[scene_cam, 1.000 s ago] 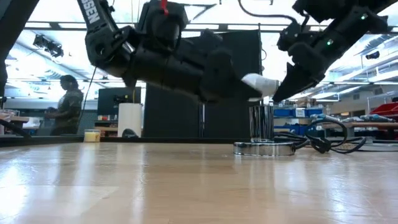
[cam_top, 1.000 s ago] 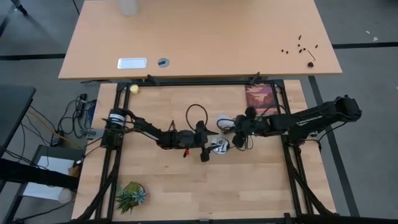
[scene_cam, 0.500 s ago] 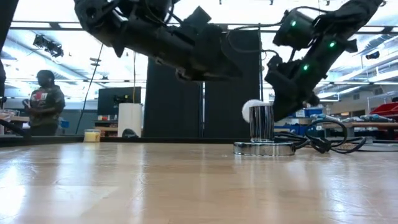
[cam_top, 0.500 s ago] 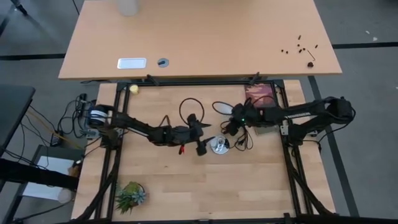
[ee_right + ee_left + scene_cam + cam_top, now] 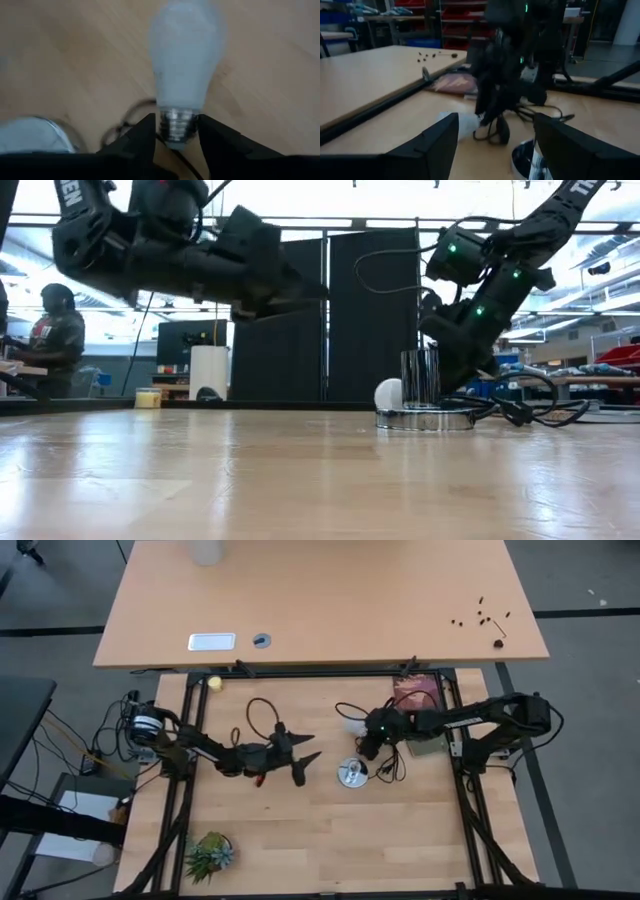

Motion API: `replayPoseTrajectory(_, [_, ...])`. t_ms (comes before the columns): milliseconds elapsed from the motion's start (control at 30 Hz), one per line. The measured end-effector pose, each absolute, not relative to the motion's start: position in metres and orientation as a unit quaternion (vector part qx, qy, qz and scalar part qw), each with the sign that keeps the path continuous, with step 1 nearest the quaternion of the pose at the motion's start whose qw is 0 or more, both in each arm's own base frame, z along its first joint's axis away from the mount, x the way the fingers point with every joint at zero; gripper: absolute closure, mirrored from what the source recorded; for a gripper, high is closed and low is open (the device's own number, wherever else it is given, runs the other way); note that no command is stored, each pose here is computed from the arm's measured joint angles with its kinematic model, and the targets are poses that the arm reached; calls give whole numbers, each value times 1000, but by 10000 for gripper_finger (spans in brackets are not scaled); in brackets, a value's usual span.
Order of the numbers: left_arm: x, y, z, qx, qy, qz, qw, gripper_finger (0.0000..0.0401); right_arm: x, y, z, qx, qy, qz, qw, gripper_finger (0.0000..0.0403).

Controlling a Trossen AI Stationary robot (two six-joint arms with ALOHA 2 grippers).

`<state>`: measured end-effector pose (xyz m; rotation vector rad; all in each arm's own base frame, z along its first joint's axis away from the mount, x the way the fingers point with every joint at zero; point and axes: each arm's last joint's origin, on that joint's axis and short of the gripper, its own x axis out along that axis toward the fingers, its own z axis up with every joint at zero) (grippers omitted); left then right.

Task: Screw lightbulb
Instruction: Remove the lightbulb from the silver lamp, then return to Home Position

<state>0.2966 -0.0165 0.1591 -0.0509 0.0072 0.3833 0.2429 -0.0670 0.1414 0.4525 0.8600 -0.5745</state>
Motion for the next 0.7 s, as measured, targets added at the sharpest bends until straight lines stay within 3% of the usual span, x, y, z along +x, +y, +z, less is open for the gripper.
replayPoseTrajectory(333, [267, -13, 176, -23, 44, 212, 976, 149, 228, -62, 175, 220, 372, -259, 864, 201])
replayPoseTrajectory(500, [242, -9, 195, 0, 109, 223, 969, 149, 211, -43, 197, 234, 362, -233, 871, 200])
replayPoseTrajectory(700, [214, -7, 214, 4, 137, 230, 963, 149, 193, -12, 223, 166, 311, -161, 922, 203])
